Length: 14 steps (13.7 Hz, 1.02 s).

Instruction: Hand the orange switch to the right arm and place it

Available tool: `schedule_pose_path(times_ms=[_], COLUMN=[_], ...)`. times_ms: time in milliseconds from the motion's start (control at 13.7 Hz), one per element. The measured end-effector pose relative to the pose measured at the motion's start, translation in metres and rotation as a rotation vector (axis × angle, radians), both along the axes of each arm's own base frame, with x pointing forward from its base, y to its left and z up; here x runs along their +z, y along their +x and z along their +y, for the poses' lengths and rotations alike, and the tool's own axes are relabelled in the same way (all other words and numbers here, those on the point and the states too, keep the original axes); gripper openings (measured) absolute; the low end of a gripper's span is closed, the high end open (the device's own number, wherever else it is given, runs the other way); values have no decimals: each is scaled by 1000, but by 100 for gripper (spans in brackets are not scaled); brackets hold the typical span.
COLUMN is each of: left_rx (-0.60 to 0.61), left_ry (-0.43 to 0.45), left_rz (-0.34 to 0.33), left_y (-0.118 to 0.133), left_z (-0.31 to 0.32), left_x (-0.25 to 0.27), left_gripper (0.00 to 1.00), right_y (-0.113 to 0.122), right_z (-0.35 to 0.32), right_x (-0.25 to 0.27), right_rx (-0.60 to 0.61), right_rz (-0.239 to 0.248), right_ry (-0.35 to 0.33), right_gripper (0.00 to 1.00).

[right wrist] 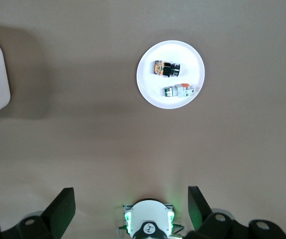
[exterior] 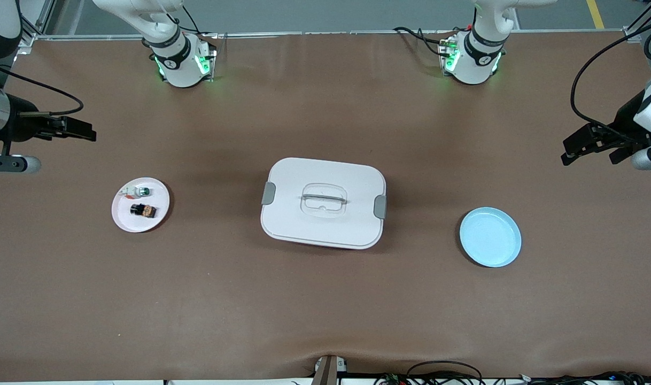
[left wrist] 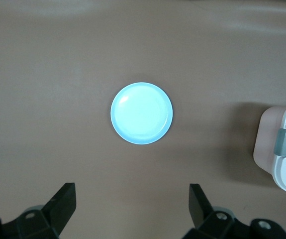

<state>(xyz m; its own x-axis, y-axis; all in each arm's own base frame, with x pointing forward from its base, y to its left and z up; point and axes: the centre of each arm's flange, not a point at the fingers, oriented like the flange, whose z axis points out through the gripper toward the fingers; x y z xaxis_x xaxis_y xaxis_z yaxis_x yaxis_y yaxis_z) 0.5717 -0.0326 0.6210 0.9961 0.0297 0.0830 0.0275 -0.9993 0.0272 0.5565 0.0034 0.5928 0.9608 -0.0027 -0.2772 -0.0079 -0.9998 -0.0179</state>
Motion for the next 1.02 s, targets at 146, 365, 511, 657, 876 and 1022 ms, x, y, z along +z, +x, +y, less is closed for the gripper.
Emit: schedule_pose_path(times_ms=[146, 365, 511, 657, 876, 1022], left_rx=[0, 0, 0, 0, 0, 0], left_ry=[0, 0, 0, 0, 0, 0], left_rz=[0, 0, 0, 0, 0, 0], left_y=[0, 0, 0, 0, 0, 0], left_z=[0, 0, 0, 0, 0, 0], left_x=[0, 0, 0, 0, 0, 0], left_gripper=[100, 100, 100, 100, 100, 100], right_y=[-3, -4, -4, -5, -6, -6], right_z=[-3, -3, -3, -3, -1, -1], right_x=[-1, -2, -2, -2, -3, -4], right_rx=[13, 16, 16, 17, 19, 17], right_rz=[20, 33, 33, 34, 46, 49], right_ry=[5, 6, 6, 7, 14, 13], right_gripper=[100, 100, 100, 100, 100, 100])
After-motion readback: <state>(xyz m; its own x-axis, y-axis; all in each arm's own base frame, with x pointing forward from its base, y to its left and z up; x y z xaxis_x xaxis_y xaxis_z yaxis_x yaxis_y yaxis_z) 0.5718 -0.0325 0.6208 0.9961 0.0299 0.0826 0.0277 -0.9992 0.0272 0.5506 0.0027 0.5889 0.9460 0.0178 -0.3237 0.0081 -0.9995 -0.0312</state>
